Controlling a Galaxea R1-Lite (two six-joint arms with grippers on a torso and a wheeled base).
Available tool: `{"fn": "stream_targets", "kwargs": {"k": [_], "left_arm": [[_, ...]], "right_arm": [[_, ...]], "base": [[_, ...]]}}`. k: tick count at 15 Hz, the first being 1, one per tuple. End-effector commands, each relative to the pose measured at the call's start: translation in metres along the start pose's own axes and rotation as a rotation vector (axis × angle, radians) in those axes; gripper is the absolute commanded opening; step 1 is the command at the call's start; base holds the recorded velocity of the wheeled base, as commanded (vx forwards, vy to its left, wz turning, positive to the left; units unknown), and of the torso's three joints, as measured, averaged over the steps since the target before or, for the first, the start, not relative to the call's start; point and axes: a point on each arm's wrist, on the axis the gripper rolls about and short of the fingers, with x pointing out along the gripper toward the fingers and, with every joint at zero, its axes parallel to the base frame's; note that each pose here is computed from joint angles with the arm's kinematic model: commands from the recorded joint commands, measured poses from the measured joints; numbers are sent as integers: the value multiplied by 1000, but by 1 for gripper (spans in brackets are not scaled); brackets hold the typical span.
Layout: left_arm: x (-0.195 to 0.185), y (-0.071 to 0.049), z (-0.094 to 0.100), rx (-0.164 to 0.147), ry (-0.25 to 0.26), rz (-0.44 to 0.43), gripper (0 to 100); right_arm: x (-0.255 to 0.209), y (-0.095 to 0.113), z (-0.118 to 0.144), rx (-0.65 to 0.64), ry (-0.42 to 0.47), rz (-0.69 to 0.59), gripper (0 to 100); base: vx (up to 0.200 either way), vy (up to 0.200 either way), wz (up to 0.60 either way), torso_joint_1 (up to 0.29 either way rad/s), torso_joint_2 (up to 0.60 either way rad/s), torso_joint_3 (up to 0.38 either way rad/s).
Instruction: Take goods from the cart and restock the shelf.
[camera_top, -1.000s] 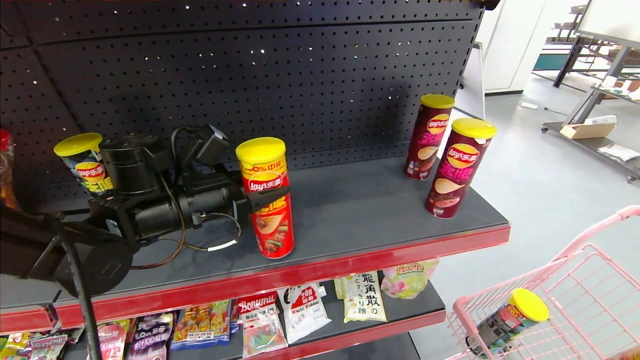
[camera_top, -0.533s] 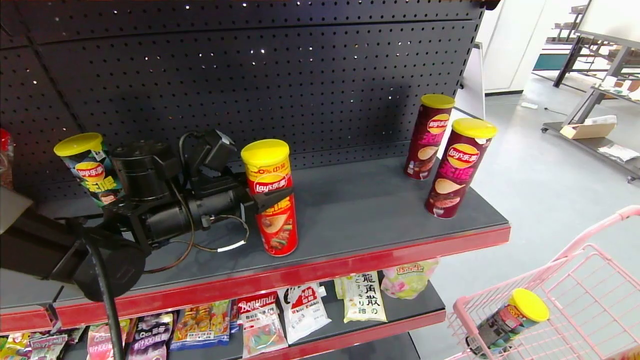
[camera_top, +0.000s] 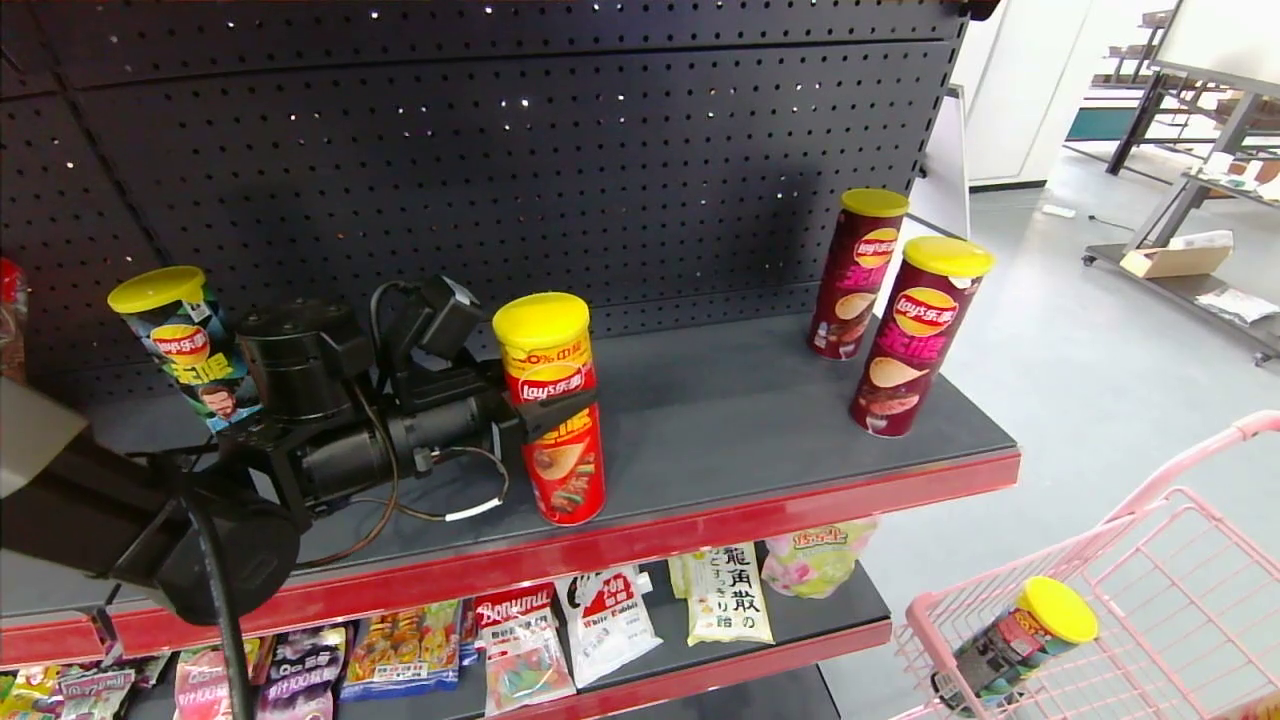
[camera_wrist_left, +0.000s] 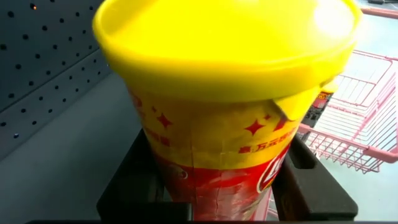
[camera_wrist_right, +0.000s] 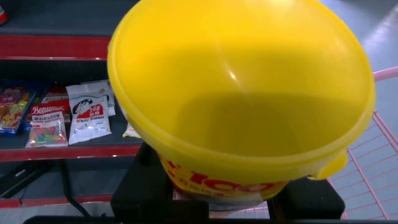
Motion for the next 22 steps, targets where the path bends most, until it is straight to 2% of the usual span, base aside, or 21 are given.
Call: {"fn": "stream_targets", "kwargs": {"k": [1, 8, 9, 15, 18, 22], "left_arm": [[-1, -1, -5, -12, 18, 3, 0], [-1, -1, -8, -16, 29, 13, 0], [-1, -1, -8, -17, 30, 16, 100], [-5, -3, -9, 1, 4, 52, 100], [-12, -7, -9, 23, -38, 59, 100], [-24, -10, -12, 27, -81, 75, 100]], "right_arm": [[0, 0, 0, 0, 1, 2, 0], [0, 0, -1, -1, 3, 0, 0], [0, 0, -1, -1, 3, 2, 0], [1, 0, -1, -1, 6, 1, 0], [0, 0, 0, -1, 5, 1, 0], [1, 0, 0, -1, 6, 1, 0]], "base": [[0, 0, 0, 0, 0, 0], [0, 0, 0, 0, 0, 0], [0, 0, 0, 0, 0, 0], [0, 0, 0, 0, 0, 0], [0, 0, 0, 0, 0, 0], [0, 0, 0, 0, 0, 0]]}}
